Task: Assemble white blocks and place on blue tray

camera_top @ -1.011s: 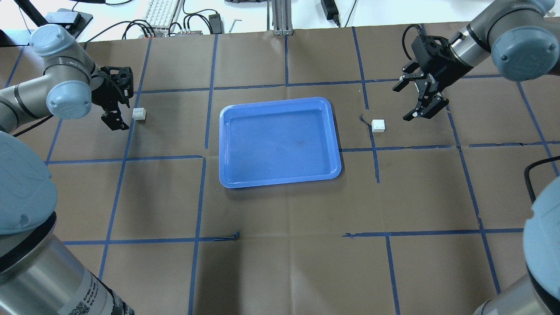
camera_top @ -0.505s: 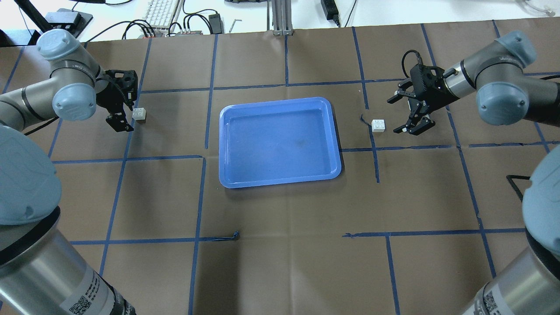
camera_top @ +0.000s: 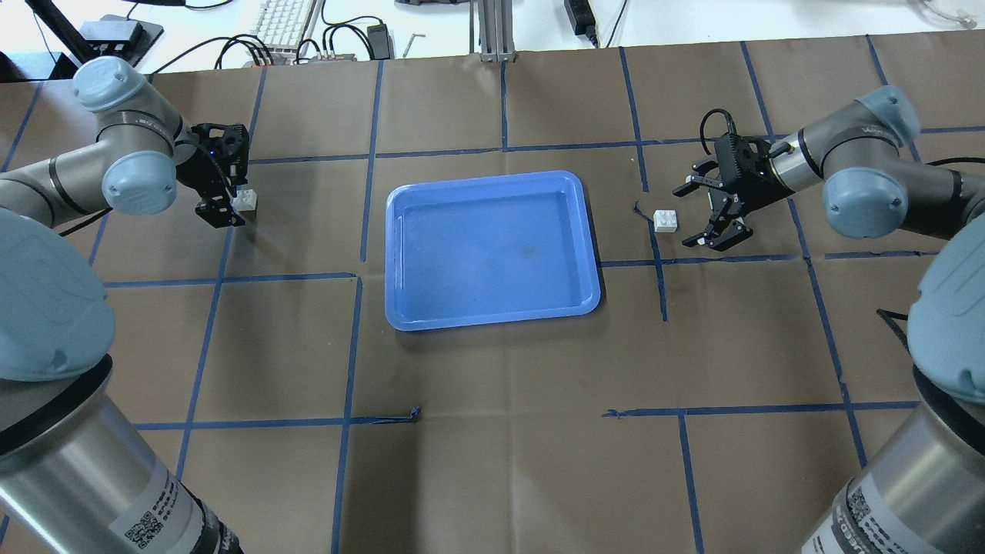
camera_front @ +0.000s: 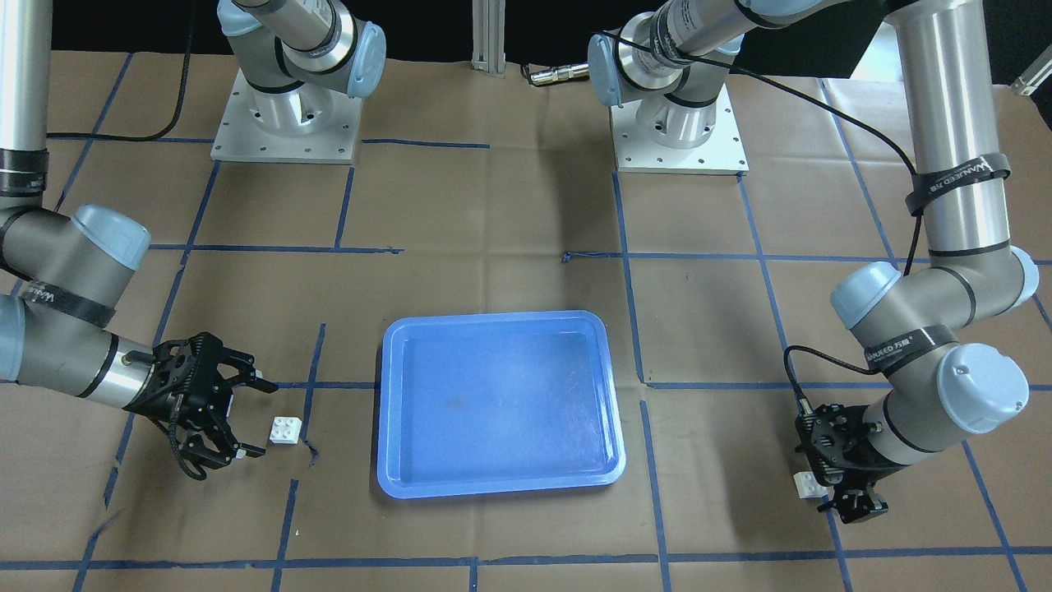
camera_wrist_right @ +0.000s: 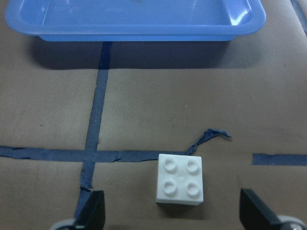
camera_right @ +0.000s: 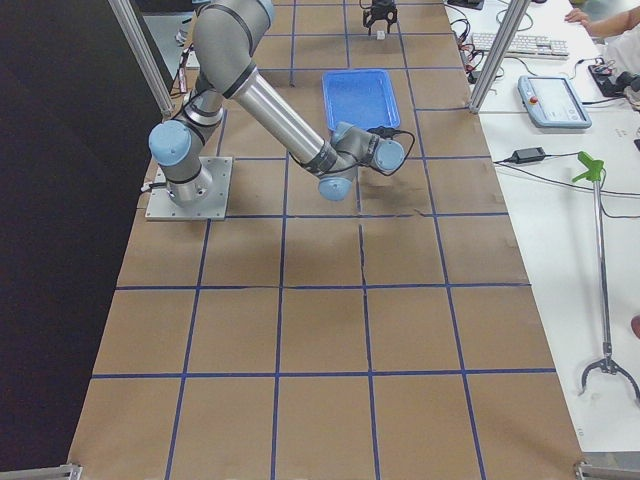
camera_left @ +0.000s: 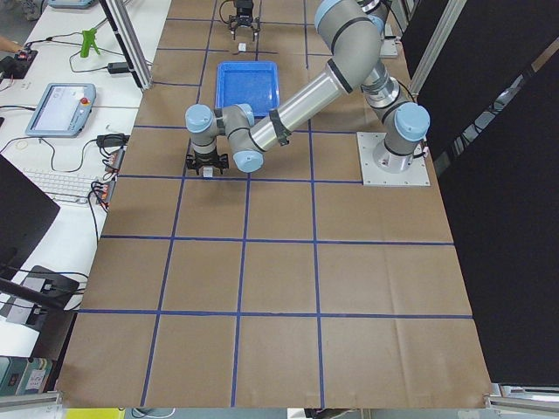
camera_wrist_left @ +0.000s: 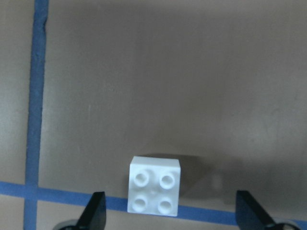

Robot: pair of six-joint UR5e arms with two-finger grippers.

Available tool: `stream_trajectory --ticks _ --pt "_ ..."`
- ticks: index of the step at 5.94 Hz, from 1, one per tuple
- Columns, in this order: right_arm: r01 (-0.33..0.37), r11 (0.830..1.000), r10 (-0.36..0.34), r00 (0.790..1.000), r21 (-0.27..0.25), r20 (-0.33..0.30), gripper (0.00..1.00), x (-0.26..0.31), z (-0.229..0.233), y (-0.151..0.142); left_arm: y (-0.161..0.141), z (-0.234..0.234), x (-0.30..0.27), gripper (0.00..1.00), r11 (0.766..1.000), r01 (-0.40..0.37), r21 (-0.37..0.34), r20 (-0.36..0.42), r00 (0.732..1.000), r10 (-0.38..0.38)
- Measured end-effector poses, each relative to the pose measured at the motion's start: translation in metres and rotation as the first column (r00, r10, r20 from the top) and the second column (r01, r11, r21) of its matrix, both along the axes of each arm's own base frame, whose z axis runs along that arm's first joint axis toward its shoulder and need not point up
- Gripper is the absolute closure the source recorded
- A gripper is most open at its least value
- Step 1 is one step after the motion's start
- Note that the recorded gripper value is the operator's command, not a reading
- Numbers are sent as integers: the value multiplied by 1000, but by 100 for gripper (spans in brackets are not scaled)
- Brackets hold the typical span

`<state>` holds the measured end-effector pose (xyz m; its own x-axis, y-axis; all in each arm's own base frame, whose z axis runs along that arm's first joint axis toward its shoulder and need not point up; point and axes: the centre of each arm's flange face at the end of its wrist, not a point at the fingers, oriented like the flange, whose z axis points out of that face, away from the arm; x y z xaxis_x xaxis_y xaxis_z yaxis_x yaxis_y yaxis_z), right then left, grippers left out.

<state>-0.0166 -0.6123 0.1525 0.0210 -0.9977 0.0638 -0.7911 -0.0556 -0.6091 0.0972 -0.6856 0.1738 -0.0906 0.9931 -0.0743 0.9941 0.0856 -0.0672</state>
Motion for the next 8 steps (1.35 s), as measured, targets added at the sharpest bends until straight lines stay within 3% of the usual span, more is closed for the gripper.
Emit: stream_trajectory --ticks 1,2,4,6,8 --pt "-3 1000 3 1000 5 2 0 0 -7 0 -2 0 0 80 1000 9 -14 -1 1000 -9" --pt "-3 1000 3 1000 8 2 1 0 -9 0 -2 4 0 83 1000 18 -23 3 1000 -18" --pt "-7 1000 7 1000 9 4 17 3 -9 -1 -4 26 -24 84 998 36 -50 12 999 -36" --pt "-8 1000 8 1000 2 17 42 6 -7 -2 4 59 -139 88 995 59 -75 3 998 -59" --pt "-7 999 8 1000 -31 18 61 6 -4 -6 39 69 -301 89 995 71 -68 -19 997 -72"
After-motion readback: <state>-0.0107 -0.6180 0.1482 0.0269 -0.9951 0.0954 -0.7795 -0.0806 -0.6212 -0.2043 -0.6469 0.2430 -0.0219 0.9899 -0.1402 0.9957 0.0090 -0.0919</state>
